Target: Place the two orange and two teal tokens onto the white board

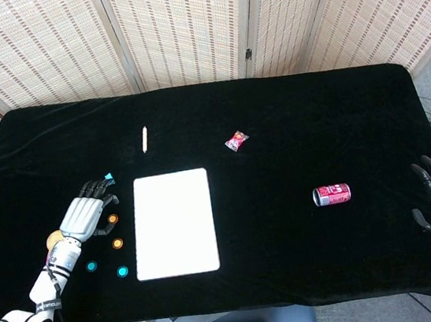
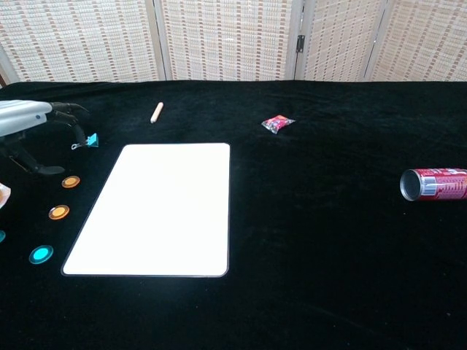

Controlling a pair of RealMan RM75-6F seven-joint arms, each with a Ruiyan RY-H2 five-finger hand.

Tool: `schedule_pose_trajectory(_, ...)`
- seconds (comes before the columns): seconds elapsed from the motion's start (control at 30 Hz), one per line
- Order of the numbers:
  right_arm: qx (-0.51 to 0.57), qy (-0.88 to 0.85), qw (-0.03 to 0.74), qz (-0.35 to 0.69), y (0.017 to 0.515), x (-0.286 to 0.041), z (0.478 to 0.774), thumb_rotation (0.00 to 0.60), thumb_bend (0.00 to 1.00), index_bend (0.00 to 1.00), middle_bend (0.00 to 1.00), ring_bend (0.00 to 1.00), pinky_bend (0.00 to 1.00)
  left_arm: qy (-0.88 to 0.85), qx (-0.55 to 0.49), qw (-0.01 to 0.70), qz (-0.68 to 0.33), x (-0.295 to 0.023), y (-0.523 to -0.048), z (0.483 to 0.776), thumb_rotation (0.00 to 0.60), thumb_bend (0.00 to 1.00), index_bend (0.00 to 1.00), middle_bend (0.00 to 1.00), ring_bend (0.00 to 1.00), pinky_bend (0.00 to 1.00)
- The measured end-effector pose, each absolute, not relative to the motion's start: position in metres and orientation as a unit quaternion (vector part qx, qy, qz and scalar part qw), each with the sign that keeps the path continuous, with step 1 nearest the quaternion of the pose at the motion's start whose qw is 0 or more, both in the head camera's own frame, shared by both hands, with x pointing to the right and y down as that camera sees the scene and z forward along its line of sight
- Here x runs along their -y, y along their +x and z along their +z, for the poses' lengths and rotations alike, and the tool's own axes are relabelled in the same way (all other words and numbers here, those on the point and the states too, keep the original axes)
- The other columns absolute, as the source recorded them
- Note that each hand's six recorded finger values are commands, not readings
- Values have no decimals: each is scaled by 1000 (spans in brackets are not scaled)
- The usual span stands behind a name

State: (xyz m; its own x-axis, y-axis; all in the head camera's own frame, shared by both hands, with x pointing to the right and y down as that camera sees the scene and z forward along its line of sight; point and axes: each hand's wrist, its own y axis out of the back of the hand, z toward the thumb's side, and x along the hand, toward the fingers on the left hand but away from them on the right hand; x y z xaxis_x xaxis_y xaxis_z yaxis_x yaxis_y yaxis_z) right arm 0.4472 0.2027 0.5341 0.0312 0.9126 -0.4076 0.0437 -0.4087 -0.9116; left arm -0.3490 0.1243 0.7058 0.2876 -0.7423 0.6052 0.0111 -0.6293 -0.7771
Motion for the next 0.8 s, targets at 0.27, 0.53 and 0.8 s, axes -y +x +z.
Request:
schedule_pose_trajectory(0.27, 393, -611, 376, 575, 448, -202, 535, 600, 438, 0, 0, 0, 0, -719, -251, 341, -551, -127, -345, 723, 600, 339, 440, 96, 0, 0)
schedule_pose_trajectory(0.53, 394, -612, 373, 576, 450, -202, 536, 600, 438, 0, 0, 0, 0, -712, -243, 326, -572, -131, -352, 738, 600, 339, 455, 96, 0, 0)
schedule_pose_trajectory(0.8, 395, -612, 372, 576, 451, -203, 537, 600, 438, 0, 0, 0, 0, -711, -243, 313, -581, -135, -356, 746, 600, 355, 465, 96, 0, 0)
